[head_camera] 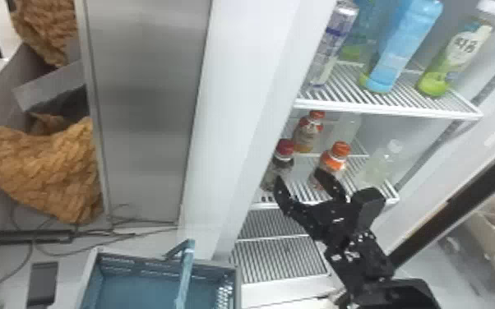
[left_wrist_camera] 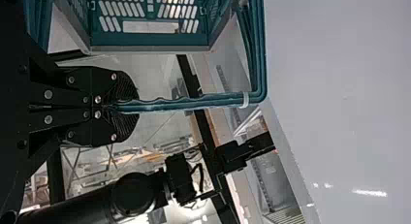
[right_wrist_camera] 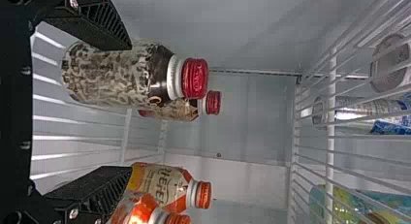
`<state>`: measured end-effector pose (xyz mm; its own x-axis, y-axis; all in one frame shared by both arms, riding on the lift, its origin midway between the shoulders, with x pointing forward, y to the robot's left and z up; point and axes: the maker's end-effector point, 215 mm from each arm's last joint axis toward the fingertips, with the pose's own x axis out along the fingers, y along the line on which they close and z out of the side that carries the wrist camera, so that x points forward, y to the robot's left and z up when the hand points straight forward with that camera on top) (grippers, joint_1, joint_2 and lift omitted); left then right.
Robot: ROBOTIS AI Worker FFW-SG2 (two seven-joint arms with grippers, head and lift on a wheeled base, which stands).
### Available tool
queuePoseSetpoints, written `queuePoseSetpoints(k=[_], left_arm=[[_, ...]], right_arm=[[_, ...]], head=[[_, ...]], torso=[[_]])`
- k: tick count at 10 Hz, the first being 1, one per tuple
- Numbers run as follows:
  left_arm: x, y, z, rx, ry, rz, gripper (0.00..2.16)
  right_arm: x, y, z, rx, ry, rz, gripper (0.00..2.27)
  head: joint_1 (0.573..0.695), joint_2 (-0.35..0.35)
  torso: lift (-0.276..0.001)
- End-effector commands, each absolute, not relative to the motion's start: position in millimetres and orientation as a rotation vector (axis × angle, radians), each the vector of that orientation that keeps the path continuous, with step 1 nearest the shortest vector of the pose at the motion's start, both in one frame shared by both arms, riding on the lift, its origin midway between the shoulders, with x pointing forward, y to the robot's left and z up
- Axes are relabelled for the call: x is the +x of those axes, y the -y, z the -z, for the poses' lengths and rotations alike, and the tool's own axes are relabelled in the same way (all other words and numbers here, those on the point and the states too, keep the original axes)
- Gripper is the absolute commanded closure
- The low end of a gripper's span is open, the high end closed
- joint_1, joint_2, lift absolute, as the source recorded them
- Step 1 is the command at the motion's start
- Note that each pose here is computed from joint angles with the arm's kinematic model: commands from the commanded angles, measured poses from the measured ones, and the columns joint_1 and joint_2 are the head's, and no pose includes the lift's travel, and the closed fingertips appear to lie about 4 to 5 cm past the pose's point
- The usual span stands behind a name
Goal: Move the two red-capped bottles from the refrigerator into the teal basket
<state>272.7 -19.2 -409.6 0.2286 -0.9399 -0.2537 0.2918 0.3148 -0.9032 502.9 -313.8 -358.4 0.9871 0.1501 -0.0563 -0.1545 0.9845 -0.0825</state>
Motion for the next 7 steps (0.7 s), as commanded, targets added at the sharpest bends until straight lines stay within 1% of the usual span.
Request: queuePoseSetpoints(k=[1,3,7], left_arm=[[273,19,410,-0.843,-0.963,1.002,1.17],[274,19,409,-0.843,-0.961,1.004,1.17],[272,20,409,-0.841,-0.964,1.007,1.17]], right_arm=[[509,306,358,-0.084,-0.047,-0.165,0.13],[511,301,357,-0.094,-0.044,-0.164,0.13],[525,285,371,-0.098,-0.065,-0.188,0.13]], head=[[0.695,-0.35],[0.695,-0.35],[0.695,-0.35]], torso=[[-0.224],[-0.224],[-0.224]])
